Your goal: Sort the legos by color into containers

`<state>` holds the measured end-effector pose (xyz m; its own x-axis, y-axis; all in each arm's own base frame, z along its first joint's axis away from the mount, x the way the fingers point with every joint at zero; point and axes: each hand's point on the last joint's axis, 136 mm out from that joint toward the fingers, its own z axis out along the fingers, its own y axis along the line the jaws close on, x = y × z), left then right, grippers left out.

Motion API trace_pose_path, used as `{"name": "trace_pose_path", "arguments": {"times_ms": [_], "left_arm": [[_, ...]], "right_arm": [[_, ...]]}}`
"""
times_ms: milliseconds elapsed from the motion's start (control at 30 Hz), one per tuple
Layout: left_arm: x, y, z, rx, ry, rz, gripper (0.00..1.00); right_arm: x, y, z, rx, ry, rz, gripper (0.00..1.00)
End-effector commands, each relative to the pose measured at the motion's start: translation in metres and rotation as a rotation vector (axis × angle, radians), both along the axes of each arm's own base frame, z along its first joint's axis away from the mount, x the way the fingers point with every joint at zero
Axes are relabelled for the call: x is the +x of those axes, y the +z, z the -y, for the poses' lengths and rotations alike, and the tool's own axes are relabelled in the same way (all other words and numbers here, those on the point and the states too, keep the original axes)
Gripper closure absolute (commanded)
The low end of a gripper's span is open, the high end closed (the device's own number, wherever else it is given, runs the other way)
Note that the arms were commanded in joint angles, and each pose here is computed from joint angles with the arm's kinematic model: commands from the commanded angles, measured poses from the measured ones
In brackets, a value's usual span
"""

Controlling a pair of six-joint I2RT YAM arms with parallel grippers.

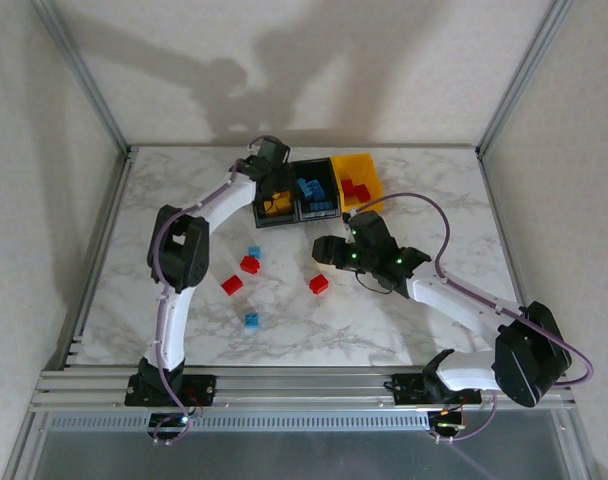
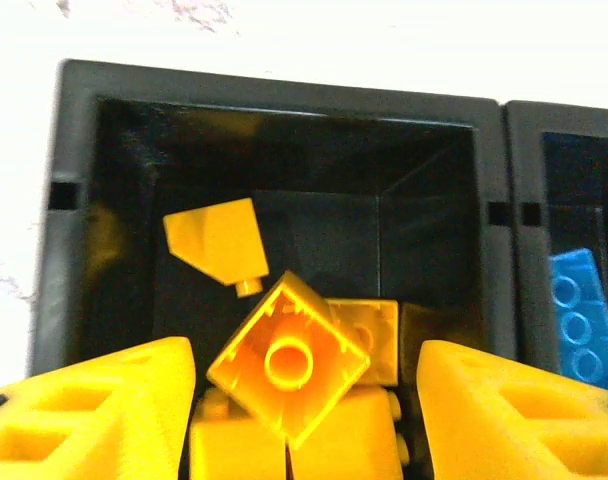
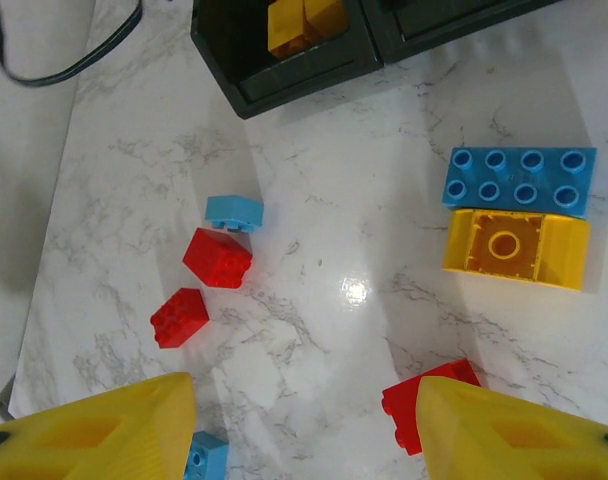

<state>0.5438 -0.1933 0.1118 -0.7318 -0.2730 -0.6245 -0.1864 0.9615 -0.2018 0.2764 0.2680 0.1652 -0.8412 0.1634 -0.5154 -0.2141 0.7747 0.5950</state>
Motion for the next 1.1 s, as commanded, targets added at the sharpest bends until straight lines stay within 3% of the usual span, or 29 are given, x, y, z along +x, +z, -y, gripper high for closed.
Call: {"name": "trace_pose_path", "arguments": {"times_ms": [0,367,700,1067], "left_arm": [[-0.018,0.051,0.000,-0.042,-0.007,0.073,0.40],[-0.106,0.085,-0.009,-0.082,-0.052,0.112,0.39],[-0.204,0.078,-0.014,-0.182,-0.075,0.128,0.38],[-0.253,0.059,-0.029,-0.270,-0.071,0.107,0.36]], "right_arm": [[0.000,0.006,0.012,-0.009,-0.041,0.013,0.40],[-0.002,0.020,0.039,-0.081,-0.126,0.047,0.39],[0.017,0.010,0.056,-0.160,-0.191,0.041,0.39],[0.019,-0.013,0.045,-0.225,-0.169,-0.024,0.37]]}}
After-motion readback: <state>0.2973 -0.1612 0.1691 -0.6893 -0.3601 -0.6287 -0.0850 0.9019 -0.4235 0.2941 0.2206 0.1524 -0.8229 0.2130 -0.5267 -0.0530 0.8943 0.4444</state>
